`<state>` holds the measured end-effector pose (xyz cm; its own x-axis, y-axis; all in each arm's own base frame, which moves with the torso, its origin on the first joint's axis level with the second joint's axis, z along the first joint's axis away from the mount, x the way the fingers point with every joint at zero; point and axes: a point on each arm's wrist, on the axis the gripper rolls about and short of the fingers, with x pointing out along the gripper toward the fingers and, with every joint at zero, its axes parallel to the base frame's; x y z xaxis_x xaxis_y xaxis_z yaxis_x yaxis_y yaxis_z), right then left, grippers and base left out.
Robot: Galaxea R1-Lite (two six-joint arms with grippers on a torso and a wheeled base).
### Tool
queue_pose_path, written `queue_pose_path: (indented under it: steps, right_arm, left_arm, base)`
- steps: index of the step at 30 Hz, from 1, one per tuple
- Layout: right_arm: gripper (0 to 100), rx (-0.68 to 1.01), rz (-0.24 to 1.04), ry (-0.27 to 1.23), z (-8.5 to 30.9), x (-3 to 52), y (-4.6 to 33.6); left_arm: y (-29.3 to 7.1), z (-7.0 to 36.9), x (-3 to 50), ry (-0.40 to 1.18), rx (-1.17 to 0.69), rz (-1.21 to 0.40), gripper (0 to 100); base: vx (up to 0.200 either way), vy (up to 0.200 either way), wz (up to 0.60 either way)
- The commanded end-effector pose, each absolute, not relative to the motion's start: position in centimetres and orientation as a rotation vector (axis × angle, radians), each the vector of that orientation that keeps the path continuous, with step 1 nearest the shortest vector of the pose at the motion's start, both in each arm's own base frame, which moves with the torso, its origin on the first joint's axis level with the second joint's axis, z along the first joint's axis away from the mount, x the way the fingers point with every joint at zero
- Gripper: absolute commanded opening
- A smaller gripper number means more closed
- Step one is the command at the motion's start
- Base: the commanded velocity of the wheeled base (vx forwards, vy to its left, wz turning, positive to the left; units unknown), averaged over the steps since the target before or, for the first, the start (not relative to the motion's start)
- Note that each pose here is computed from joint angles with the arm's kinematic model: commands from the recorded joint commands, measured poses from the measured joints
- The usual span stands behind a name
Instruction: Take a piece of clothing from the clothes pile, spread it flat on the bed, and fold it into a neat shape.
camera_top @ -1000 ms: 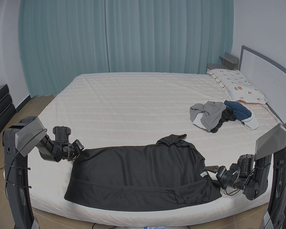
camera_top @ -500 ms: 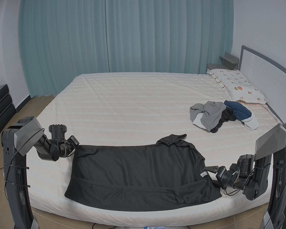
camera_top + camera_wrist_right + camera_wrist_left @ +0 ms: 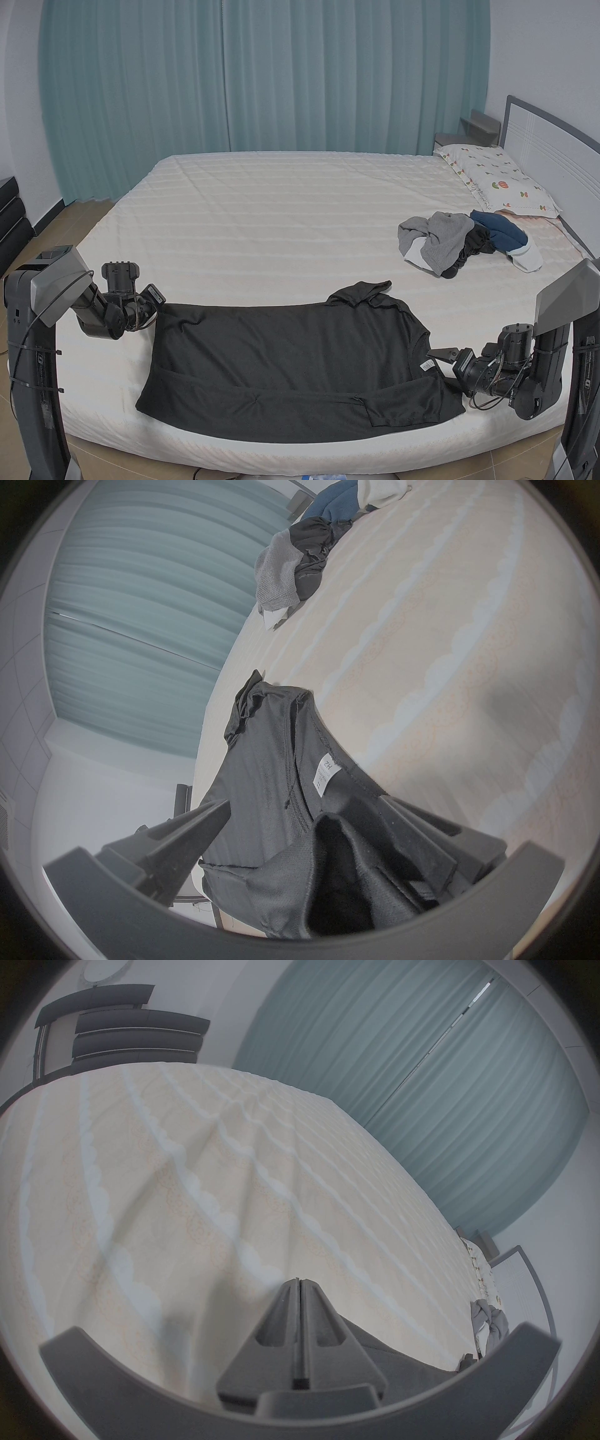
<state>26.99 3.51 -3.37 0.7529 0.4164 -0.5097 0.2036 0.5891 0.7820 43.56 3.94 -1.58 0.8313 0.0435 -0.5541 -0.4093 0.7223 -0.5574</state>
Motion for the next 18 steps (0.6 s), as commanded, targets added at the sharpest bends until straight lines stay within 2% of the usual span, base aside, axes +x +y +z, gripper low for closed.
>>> queue_pose_path:
  steps: [1, 2, 3, 15, 18]
  right_arm:
    - [100, 0.954, 0.144, 0.728, -3.3, 27.0, 3.6]
    - [100, 0.954, 0.144, 0.728, -3.3, 27.0, 3.6]
    - [100, 0.954, 0.144, 0.728, -3.3, 27.0, 3.6]
    - [100, 0.955, 0.143, 0.727, -3.3, 27.0, 3.5]
    - [100, 0.955, 0.143, 0.727, -3.3, 27.0, 3.5]
  left_arm:
    - [3.9, -1.6, 43.6, 0.541, -0.727, 0.261, 0]
    - [3.9, -1.6, 43.6, 0.541, -0.727, 0.261, 0]
    - [3.9, -1.6, 43.6, 0.543, -0.726, 0.261, 100]
    - [4.1, -0.7, 42.7, 0.544, -0.741, 0.249, 100]
    - [4.0, 0.0, 41.9, 0.567, -0.756, 0.202, 100]
  base:
    - [0.0, 0.0, 0.0]
    - [0.0, 0.0, 0.0]
    - [0.0, 0.0, 0.0]
    - [0.0, 0.0, 0.0]
    - [0.0, 0.0, 0.0]
